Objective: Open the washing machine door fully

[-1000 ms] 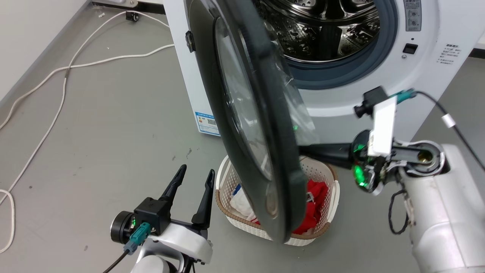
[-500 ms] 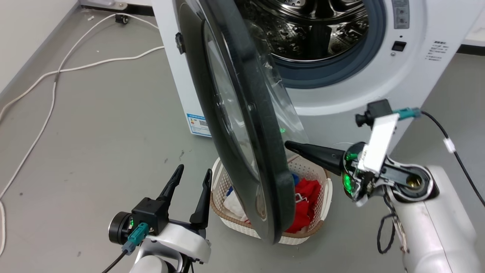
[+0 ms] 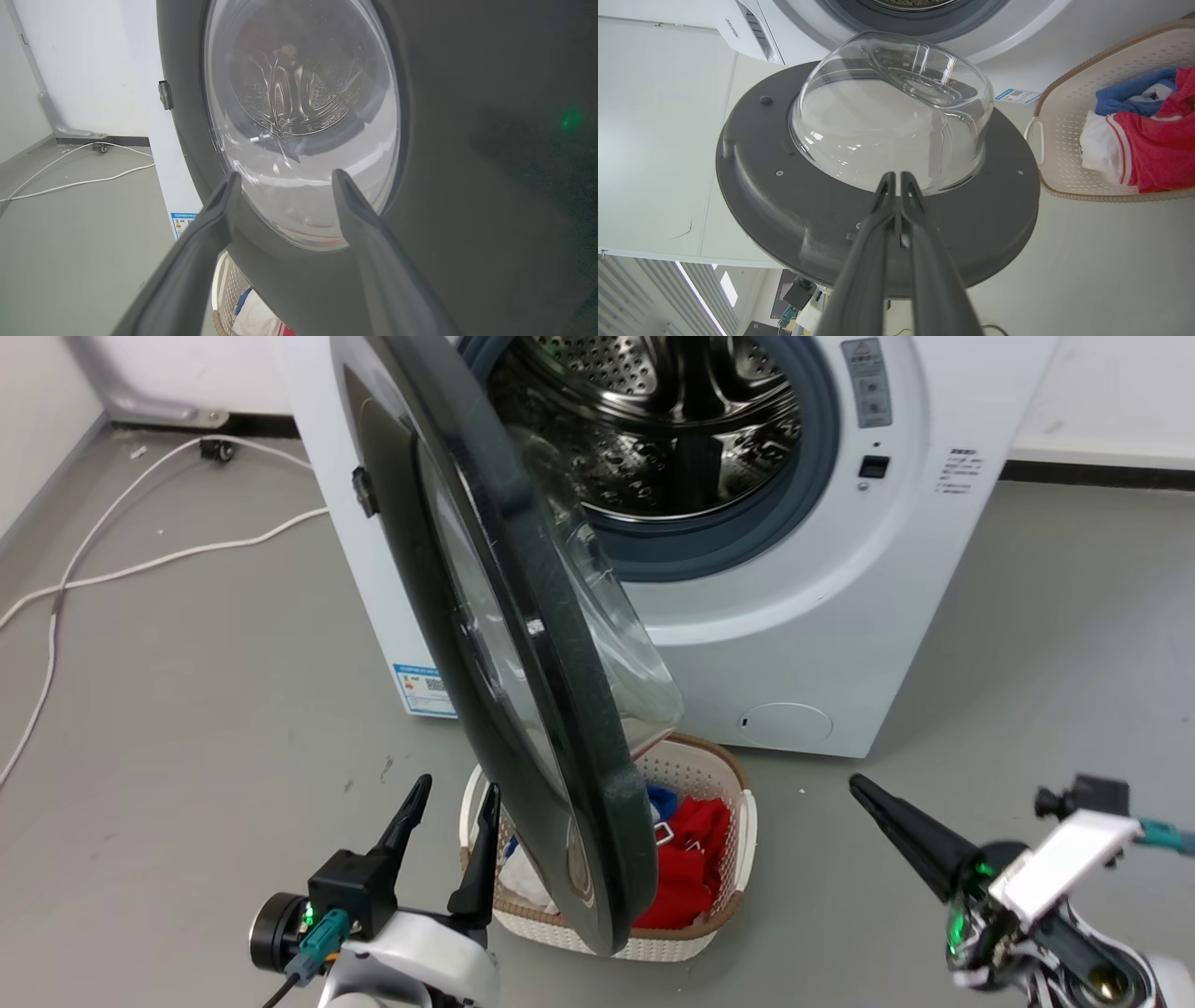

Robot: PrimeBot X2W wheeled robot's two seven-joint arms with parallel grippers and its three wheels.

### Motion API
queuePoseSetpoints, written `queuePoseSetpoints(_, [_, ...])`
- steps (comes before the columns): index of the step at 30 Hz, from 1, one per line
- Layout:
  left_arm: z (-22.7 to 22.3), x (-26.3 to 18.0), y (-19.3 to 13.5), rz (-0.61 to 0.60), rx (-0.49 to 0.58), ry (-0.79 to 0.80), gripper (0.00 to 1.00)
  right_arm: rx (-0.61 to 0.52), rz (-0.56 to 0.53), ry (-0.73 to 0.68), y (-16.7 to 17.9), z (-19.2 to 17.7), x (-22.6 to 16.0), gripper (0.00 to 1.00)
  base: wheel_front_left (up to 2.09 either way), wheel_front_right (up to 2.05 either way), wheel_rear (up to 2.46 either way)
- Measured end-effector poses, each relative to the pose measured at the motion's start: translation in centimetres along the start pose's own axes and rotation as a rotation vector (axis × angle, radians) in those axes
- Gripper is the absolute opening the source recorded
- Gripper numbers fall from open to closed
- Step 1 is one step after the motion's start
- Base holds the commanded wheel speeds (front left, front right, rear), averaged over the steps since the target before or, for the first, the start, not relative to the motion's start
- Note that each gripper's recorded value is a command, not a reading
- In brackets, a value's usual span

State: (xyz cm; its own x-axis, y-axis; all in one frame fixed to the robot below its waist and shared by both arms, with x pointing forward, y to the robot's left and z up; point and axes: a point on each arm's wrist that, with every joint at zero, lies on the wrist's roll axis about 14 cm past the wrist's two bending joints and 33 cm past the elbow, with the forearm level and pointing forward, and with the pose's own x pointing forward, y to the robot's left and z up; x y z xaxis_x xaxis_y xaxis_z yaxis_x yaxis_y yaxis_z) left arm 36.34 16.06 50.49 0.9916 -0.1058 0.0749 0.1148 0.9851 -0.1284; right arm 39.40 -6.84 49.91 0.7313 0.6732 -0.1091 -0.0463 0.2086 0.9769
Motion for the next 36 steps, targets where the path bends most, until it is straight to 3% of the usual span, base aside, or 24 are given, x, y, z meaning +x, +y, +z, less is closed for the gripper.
queuePoseSetpoints(1, [0.0,0.0,-0.1,-0.003,0.001,0.000,1.00,-0.001,-0.008,-0.028,-0.3,0.2,-0.7,0.93,0.00,0.00,0.00])
queuePoseSetpoints(2, [-0.1,-0.1,-0.1,-0.005,0.001,0.002,1.00,-0.001,-0.016,-0.054,-0.5,0.4,-1.3,1.00,0.00,0.00,0.00])
queuePoseSetpoints(6, [-0.2,-0.4,-0.3,-0.011,0.001,0.007,1.00,-0.033,-0.046,-0.157,-1.1,0.9,-3.3,1.00,0.00,0.00,0.00])
queuePoseSetpoints(10, [-0.6,-0.6,-0.1,-0.008,0.001,0.019,1.00,-0.134,-0.100,-0.283,-1.6,2.0,-4.8,1.00,0.00,0.00,0.00])
queuePoseSetpoints(14, [-0.7,-0.4,-0.1,-0.007,-0.001,0.022,1.00,-0.362,-0.190,-0.417,-1.6,3.7,-6.5,1.00,0.00,0.00,0.00])
queuePoseSetpoints(19, [-0.6,-0.4,0.0,0.000,-0.001,0.020,1.00,-0.750,-0.291,-0.565,-0.2,6.3,-9.2,1.00,0.00,0.00,0.00])
queuePoseSetpoints(25, [-0.5,-0.6,0.2,0.008,-0.002,0.015,1.00,-1.114,-0.356,-0.647,2.2,7.1,-11.0,1.00,0.00,0.00,0.00])
queuePoseSetpoints(31, [-0.3,-0.8,0.5,0.010,0.009,0.013,1.00,-1.254,-0.404,-0.625,2.2,5.6,-12.0,1.00,0.00,0.00,0.00])
queuePoseSetpoints(36, [-0.4,-1.3,0.6,0.013,0.014,0.016,1.00,-1.250,-0.437,-0.585,0.9,3.9,-12.9,1.00,0.00,0.00,0.00])
